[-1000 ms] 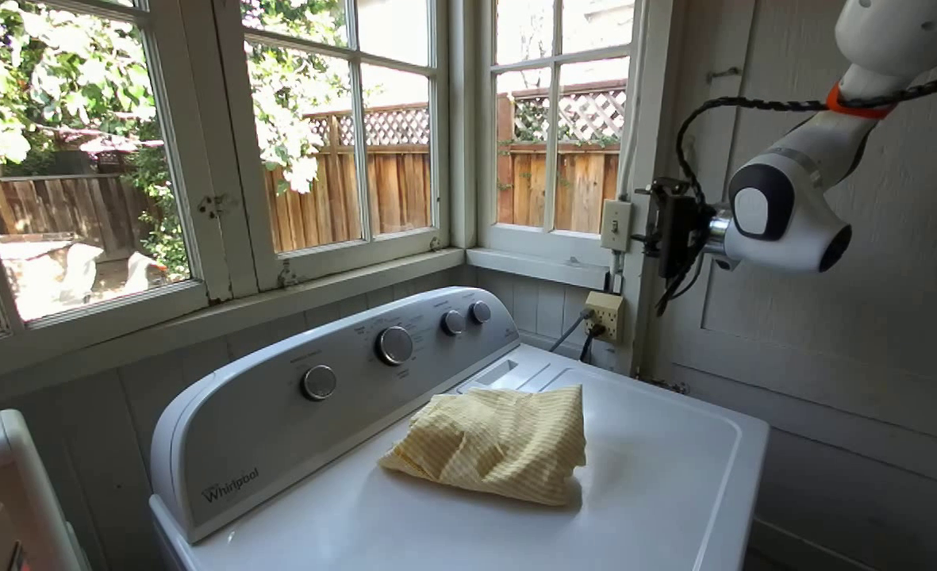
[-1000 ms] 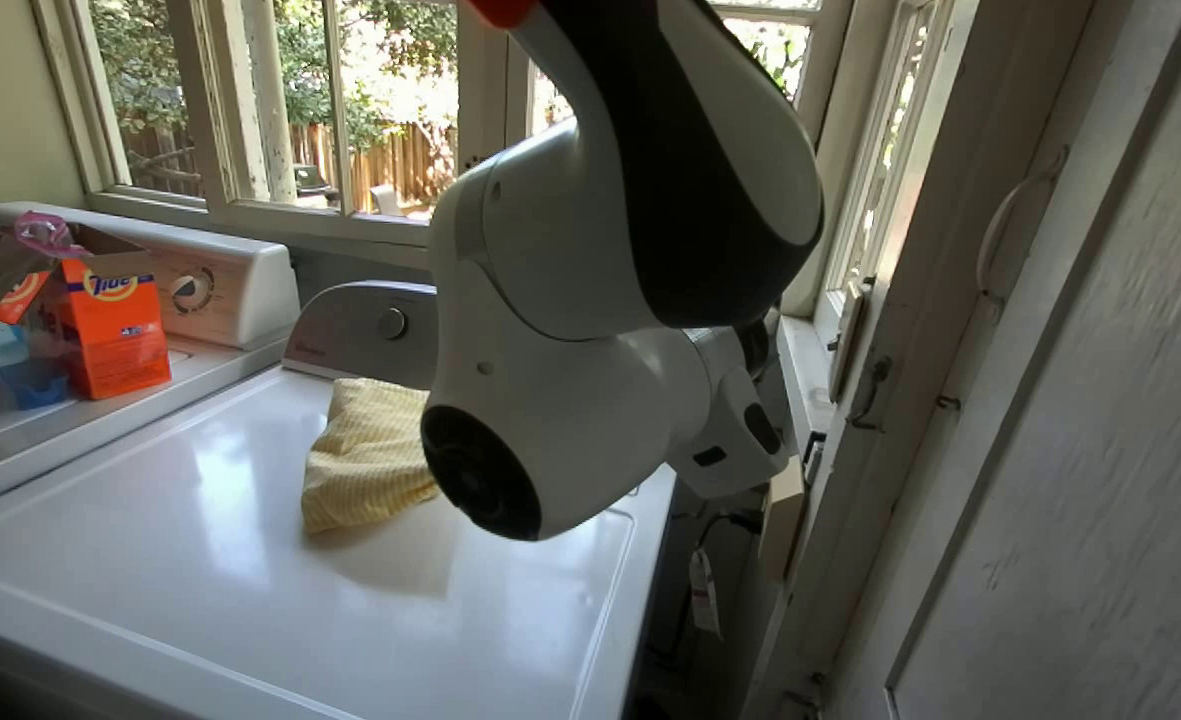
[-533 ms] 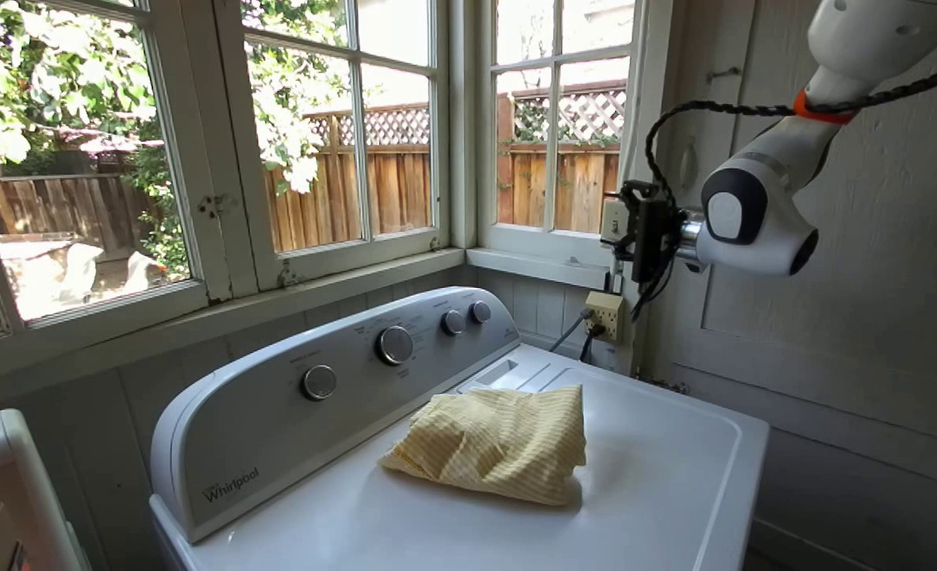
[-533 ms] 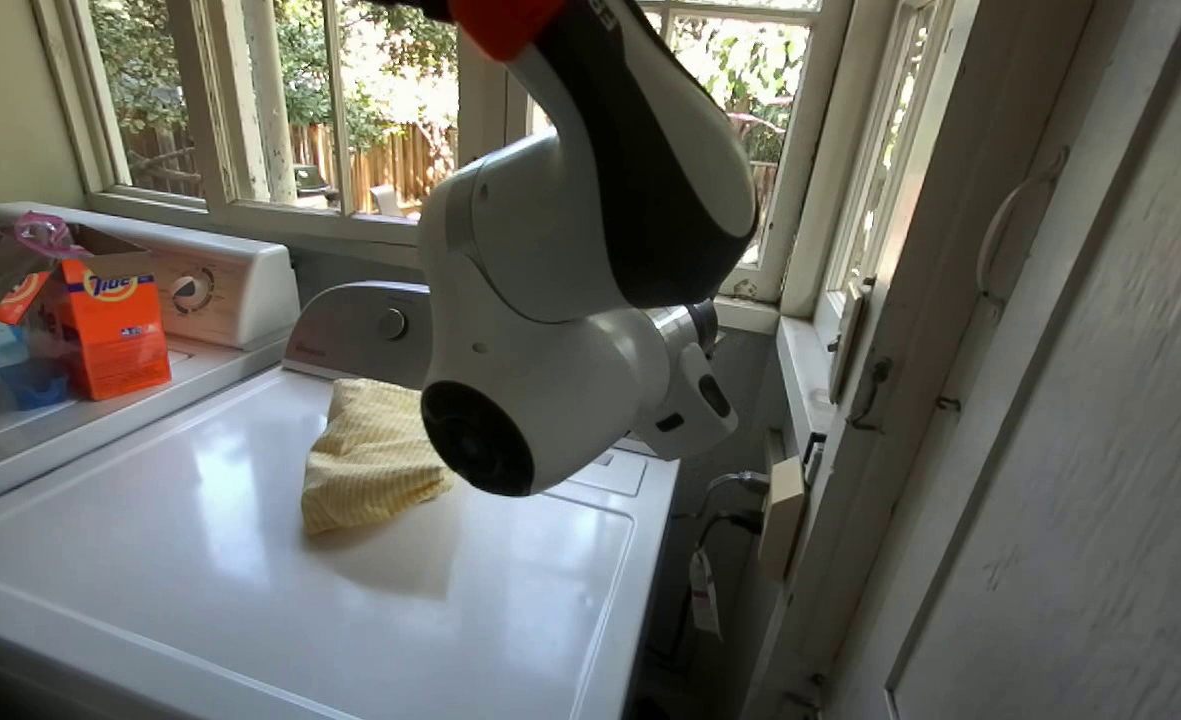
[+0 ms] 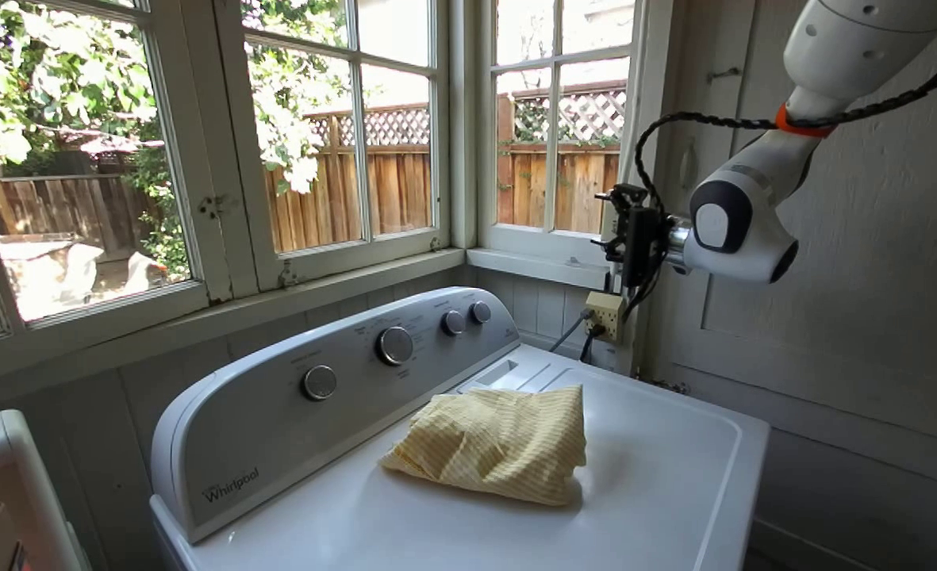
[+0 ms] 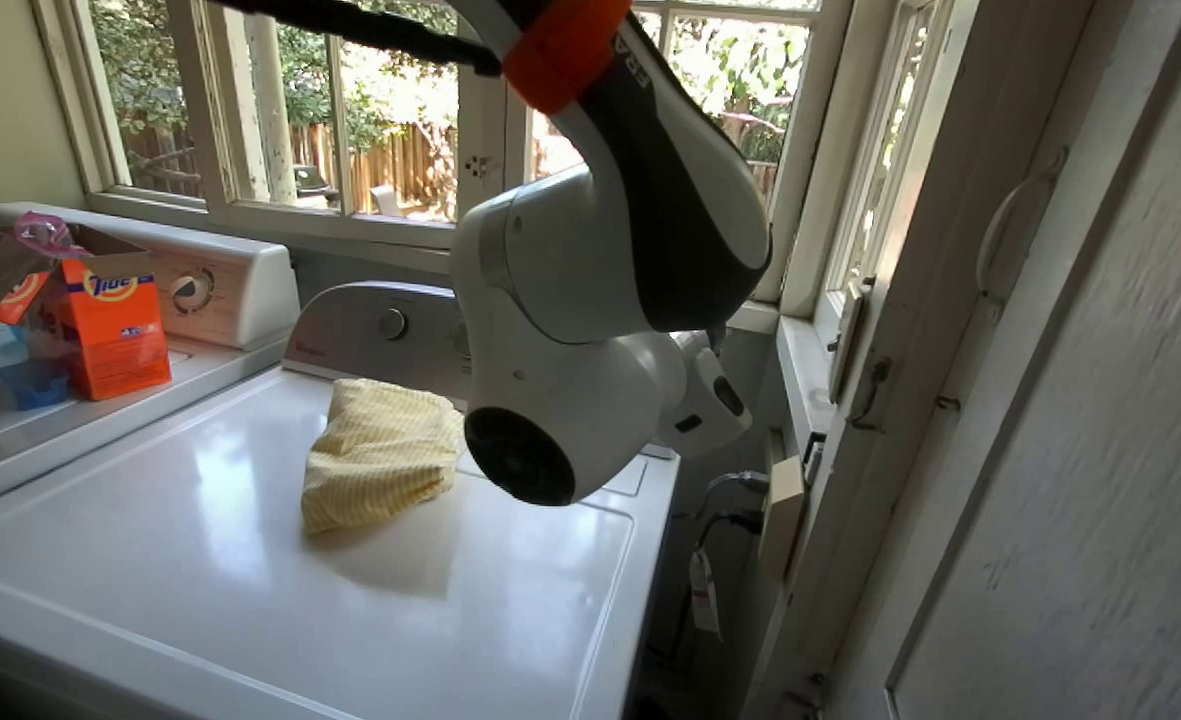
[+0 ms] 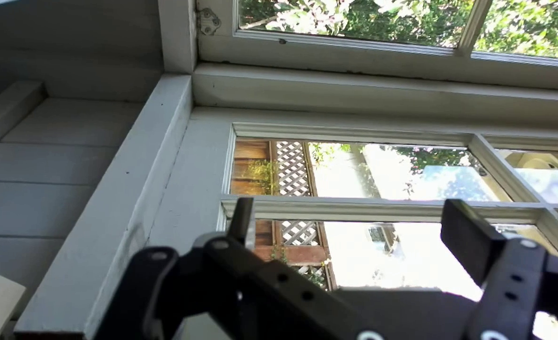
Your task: Flip the switch
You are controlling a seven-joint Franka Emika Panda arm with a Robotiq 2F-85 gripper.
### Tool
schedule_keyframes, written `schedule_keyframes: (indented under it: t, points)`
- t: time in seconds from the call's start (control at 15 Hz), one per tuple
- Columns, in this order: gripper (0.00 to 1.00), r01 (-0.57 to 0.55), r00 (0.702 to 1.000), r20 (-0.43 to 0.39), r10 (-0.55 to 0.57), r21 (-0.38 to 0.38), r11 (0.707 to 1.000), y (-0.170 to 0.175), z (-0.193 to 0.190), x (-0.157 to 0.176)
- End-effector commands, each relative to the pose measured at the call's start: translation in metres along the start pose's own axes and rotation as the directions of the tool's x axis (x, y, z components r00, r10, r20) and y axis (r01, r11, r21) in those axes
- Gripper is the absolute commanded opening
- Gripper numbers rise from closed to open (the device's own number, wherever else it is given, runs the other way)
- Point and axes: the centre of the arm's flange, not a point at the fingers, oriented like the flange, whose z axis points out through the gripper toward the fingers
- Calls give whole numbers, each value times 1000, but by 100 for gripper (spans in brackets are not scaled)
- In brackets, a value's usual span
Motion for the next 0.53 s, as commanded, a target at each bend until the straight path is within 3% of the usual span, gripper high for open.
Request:
schedule_keyframes:
  t: [0.0, 0.47]
  points:
    - [100, 46, 998, -37, -46, 19, 999, 11, 19, 7]
    - [100, 116, 991, -69, -115, 5, 993, 14, 18, 32]
